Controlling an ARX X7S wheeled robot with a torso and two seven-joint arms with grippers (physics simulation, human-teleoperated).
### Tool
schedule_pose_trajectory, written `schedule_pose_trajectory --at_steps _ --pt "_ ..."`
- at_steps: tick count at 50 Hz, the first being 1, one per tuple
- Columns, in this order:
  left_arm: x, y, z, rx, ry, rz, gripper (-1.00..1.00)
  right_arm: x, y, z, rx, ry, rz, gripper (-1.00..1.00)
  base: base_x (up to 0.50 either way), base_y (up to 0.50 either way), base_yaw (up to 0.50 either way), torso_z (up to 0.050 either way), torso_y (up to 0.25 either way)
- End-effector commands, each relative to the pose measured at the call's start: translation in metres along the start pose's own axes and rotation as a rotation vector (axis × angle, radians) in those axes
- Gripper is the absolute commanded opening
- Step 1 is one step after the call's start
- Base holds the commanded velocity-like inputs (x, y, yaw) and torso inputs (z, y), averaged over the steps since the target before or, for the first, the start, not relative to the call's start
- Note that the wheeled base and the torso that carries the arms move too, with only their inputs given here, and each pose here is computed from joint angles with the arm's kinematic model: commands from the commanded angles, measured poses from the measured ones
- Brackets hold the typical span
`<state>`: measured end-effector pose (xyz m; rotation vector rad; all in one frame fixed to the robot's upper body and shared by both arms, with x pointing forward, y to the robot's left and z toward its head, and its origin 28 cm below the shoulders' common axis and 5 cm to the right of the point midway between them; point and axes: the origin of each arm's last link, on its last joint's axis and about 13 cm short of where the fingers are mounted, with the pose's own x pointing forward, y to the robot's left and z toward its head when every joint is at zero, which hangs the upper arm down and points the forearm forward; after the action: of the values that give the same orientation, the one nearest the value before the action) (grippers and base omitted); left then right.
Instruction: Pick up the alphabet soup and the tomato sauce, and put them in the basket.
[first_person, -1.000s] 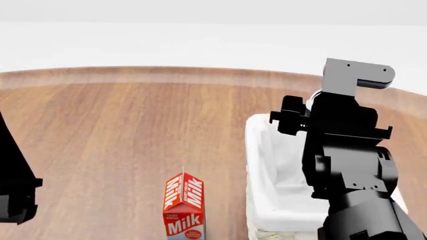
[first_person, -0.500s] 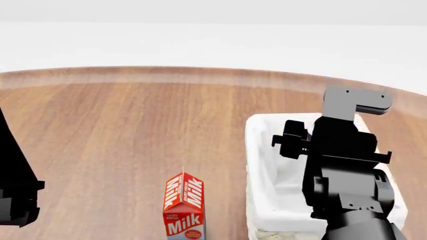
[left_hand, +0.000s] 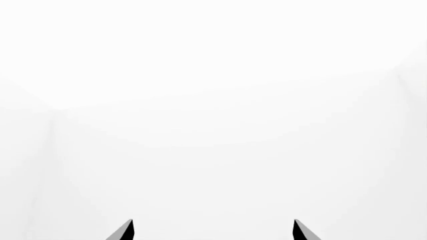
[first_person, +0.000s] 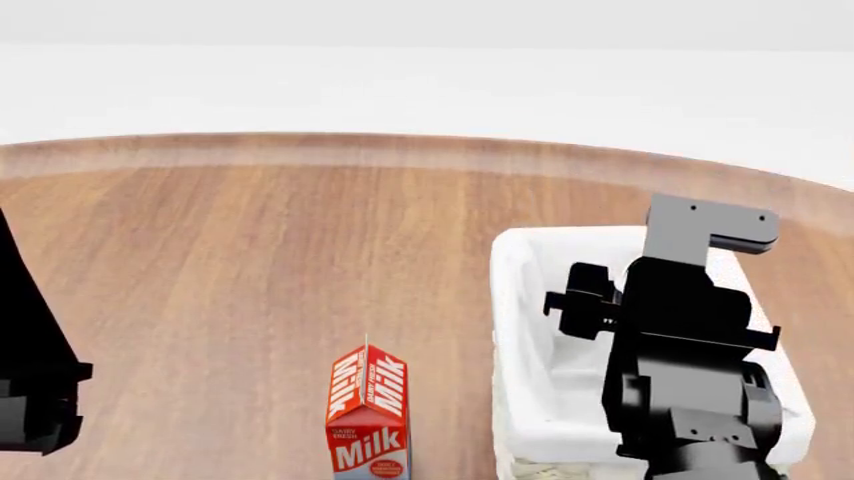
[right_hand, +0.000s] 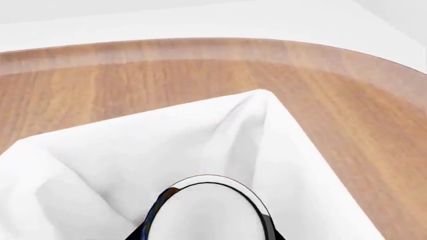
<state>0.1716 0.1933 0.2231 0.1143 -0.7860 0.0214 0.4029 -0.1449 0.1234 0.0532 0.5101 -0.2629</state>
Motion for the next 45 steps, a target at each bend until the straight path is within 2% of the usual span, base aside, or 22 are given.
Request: schedule_pose_trajectory --at_steps 1,15,16,39,45 --pt "-0.001 -0.001 0.0 -0.002 0.003 -0.001 1.0 0.0 -0.002 0.002 -0.046 -0.016 -0.002 -1.0 0.0 0.0 0.0 0.0 0.0" --pt "0.0 0.0 0.0 -0.001 0.001 -0.002 1.0 0.0 -0.001 0.002 -0.053 -0.012 -0.008 -1.0 0.0 0.0 0.0 0.0 0.001" --pt "0.0 0.0 0.0 -0.001 0.002 -0.002 1.0 0.0 -0.001 0.002 -0.049 -0.009 -0.012 1.0 0.0 0.0 0.0 0.01 0.0" --pt "-0.002 -0.001 0.0 -0.004 0.001 -0.001 1.0 0.0 -0.002 0.004 -0.076 -0.016 -0.003 1.0 0.0 0.0 0.0 0.0 0.0" --pt "-0.001 0.0 0.0 -0.004 0.002 -0.002 1.0 -0.003 0.001 0.017 -0.121 -0.051 0.074 1.0 0.0 0.0 0.0 0.0 0.0"
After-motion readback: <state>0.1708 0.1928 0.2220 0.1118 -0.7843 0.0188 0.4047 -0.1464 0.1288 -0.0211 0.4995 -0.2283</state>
